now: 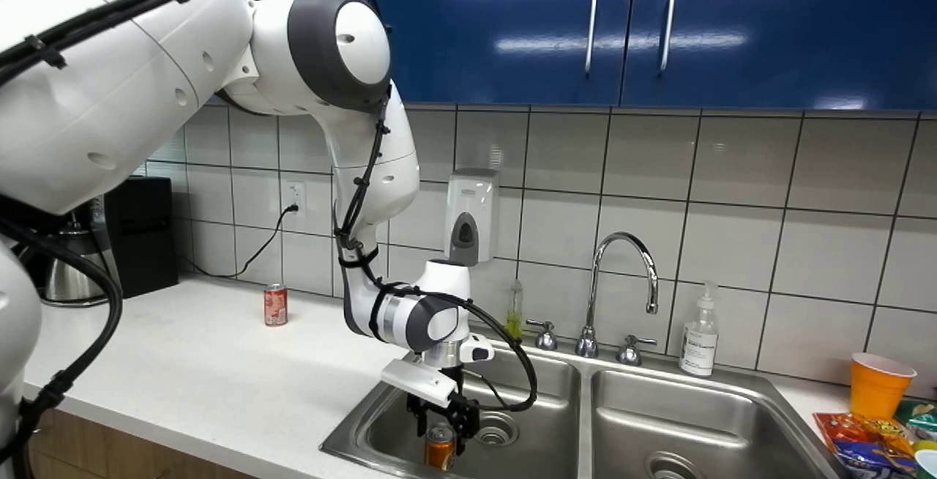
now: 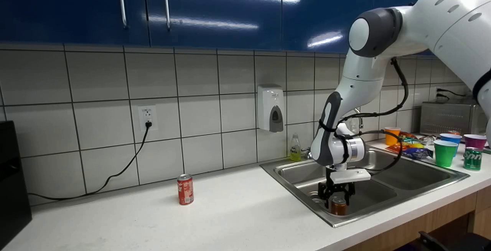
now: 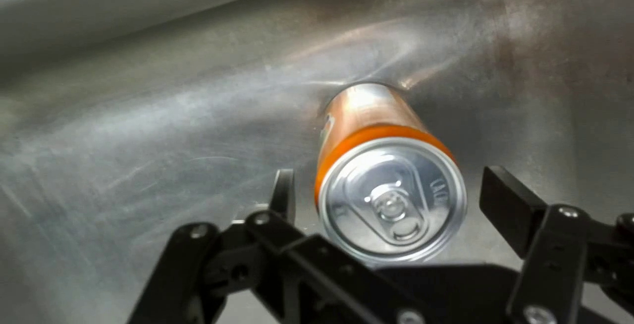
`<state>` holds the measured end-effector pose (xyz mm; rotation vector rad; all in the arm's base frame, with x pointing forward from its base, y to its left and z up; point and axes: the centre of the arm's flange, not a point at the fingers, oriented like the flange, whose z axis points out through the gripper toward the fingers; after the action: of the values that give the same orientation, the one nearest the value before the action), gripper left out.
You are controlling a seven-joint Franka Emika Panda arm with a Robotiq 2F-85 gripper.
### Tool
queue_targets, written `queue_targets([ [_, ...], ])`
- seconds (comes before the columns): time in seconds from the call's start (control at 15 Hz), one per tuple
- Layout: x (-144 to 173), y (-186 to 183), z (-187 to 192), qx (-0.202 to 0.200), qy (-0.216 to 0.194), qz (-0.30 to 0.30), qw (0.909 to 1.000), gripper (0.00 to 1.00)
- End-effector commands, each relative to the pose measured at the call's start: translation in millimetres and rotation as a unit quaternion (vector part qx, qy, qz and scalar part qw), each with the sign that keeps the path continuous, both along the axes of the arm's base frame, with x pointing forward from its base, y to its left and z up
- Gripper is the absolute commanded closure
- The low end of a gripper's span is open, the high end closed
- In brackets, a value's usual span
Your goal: Put the soda can into the sink
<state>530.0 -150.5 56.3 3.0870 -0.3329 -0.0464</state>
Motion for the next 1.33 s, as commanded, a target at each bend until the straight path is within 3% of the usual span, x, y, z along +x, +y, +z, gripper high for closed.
queue_targets([
  [0.0, 1, -4, 5, 0.007, -0.006, -0.015, 0.9998, 0.00],
  [1.27, 6, -13, 79, -0.002, -0.058, -0.018, 0.9982, 0.00],
])
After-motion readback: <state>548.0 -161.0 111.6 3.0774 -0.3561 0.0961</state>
